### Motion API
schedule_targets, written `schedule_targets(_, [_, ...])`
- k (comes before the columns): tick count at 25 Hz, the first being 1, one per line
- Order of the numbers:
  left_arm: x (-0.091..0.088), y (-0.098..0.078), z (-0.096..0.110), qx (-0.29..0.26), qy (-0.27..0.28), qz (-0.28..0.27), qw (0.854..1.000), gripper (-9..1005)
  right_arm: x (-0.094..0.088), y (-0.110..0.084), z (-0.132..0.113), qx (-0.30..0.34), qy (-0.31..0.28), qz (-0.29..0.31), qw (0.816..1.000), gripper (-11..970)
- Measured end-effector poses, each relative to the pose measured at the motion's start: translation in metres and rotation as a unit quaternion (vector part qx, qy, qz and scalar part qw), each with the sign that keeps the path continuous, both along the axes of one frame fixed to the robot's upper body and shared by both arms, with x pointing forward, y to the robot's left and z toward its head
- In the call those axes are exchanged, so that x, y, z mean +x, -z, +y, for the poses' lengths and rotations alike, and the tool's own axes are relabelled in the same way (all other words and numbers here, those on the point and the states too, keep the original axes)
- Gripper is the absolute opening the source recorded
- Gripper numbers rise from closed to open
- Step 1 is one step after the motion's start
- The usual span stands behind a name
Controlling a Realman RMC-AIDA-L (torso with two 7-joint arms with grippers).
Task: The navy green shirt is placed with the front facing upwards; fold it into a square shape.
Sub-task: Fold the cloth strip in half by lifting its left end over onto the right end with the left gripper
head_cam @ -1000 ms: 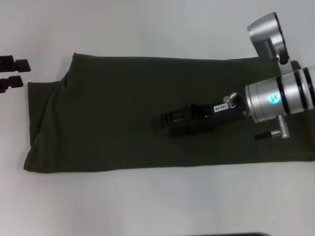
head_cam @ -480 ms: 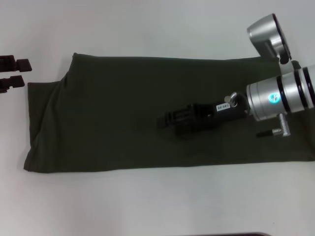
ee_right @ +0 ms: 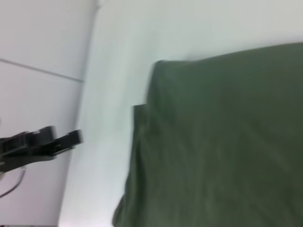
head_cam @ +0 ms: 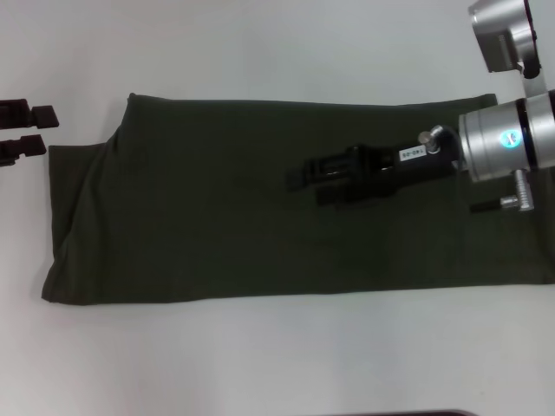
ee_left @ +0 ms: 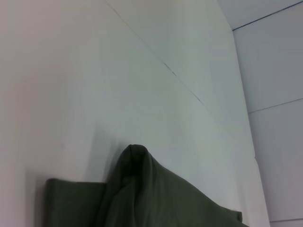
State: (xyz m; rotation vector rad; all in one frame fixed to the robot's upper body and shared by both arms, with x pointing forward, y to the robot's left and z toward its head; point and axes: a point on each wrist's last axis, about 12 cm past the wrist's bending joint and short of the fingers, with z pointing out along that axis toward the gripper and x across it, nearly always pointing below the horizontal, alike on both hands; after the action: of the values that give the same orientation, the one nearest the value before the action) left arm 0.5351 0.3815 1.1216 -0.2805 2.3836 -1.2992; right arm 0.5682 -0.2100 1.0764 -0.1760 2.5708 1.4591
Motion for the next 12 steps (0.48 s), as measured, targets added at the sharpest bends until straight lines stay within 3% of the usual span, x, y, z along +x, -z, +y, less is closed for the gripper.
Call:
schedule_targets(6, [0.001,0.001,0.001,0.003,-0.005,-0.001,1.000,581,-0.009,0.012,0.020,0.002,-0.026,0.016,1.000,851])
schedule_targets(12, [0.001,0.000,0.001,0.005,-0.004,-0.005,1.000,581,-0.014,0.021,0.022,-0.014,-0.031,0.027,0.999,852])
